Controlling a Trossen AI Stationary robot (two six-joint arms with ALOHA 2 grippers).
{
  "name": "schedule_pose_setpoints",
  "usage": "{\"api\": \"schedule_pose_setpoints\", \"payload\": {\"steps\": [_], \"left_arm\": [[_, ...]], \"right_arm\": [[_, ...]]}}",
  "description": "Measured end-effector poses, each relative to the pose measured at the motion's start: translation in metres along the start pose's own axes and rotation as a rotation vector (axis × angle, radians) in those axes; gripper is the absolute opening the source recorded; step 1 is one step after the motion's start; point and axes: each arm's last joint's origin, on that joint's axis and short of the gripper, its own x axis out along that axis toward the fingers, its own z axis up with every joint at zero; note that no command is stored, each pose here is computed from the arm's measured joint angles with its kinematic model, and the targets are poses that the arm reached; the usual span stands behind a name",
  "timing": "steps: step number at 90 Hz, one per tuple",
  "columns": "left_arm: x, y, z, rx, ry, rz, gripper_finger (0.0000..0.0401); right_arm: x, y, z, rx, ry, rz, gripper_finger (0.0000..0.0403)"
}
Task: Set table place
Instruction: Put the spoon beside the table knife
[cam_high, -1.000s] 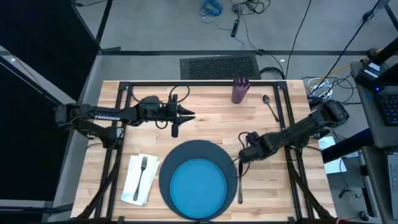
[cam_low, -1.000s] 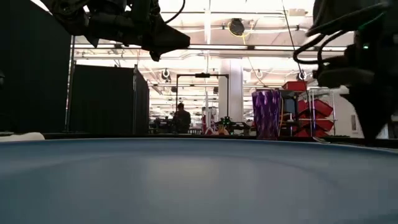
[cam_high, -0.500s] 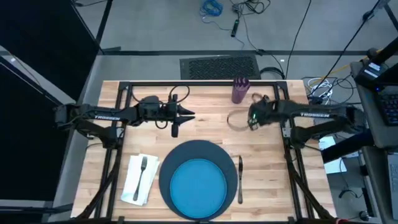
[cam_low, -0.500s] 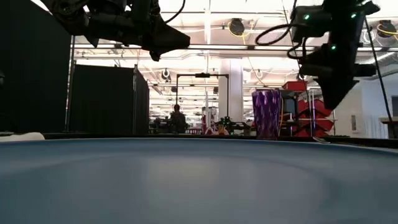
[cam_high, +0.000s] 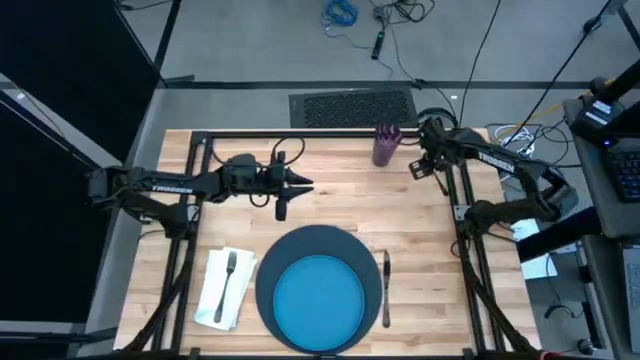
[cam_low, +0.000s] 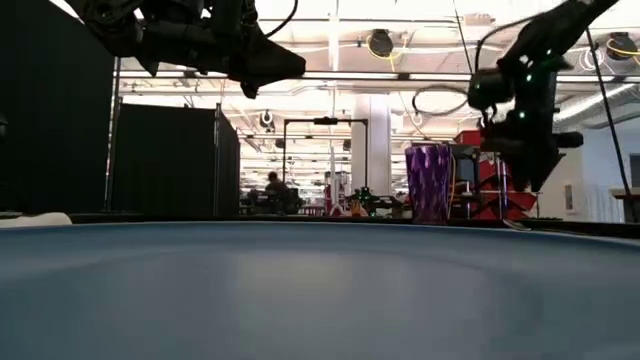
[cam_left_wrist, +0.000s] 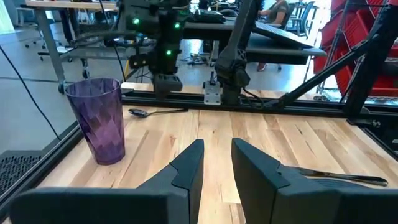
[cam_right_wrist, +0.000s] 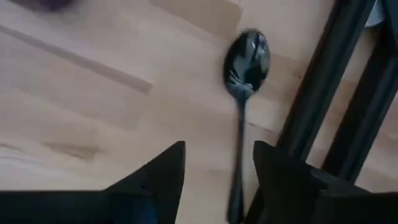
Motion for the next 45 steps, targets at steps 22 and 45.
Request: {"api": "schedule_pose_setpoints", "payload": {"steps": [22,45], "left_arm": [[0.0,0.0,0.0,0.0,0.001,0.0,0.0068],[0.0,-0.001,-0.001,-0.004,0.014,-0.004,0.0068]], "right_arm": [[0.021,0.007,0.006,-0.012,0.075,-0.05,0.0176],[0.041,0.021,0.008,0.015,0.087,-0.243,0.0176]]}}
